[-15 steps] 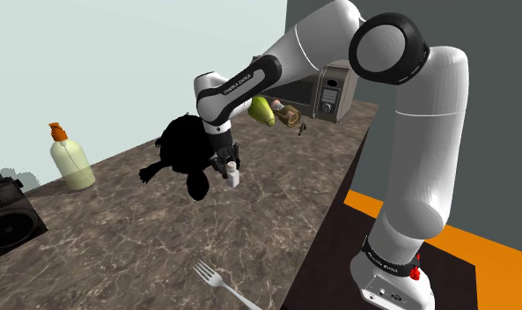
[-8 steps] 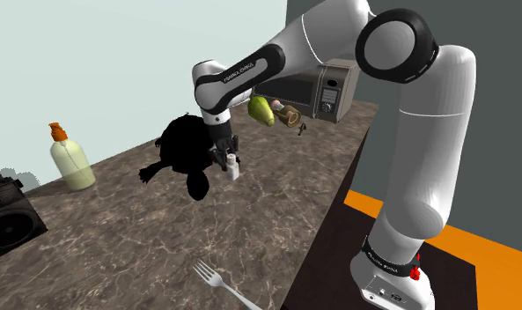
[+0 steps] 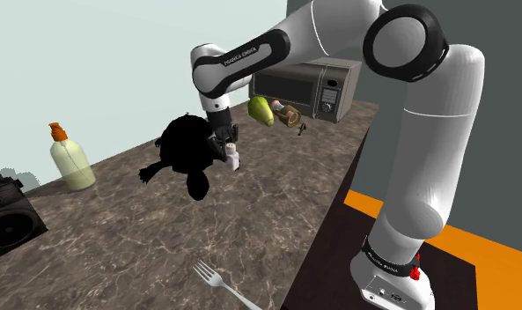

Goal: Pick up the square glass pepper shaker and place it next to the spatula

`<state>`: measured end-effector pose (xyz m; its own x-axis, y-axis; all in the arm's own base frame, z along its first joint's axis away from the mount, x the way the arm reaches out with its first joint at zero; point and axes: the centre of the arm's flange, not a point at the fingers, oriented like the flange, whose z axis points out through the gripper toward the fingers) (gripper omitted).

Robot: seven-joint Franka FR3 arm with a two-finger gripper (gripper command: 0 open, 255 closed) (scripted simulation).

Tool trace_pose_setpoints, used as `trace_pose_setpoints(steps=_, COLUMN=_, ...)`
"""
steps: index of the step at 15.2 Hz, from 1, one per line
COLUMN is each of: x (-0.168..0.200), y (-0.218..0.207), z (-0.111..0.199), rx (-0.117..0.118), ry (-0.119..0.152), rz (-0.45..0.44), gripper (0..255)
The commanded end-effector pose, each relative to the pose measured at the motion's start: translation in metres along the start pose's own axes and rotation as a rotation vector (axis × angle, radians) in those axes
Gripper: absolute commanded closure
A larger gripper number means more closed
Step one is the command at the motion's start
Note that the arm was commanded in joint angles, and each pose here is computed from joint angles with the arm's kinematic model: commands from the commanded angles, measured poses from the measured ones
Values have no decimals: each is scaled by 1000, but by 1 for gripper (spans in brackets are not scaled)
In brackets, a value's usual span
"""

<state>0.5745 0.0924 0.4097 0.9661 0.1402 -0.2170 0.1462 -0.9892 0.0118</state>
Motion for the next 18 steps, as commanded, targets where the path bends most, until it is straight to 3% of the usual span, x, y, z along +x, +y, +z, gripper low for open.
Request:
trace_pose_setpoints(steps=1, x=-3, y=0, z=-11, rx=0, ry=0, rz=0, gripper=255)
trace_pose_setpoints(steps=16, x=-19, y=1, z=-84, rx=0, ry=0, rz=0, gripper=255)
trace_pose_setpoints(steps=18, x=-26, y=-24, z=-83, rx=0, ry=0, rz=0, gripper=255)
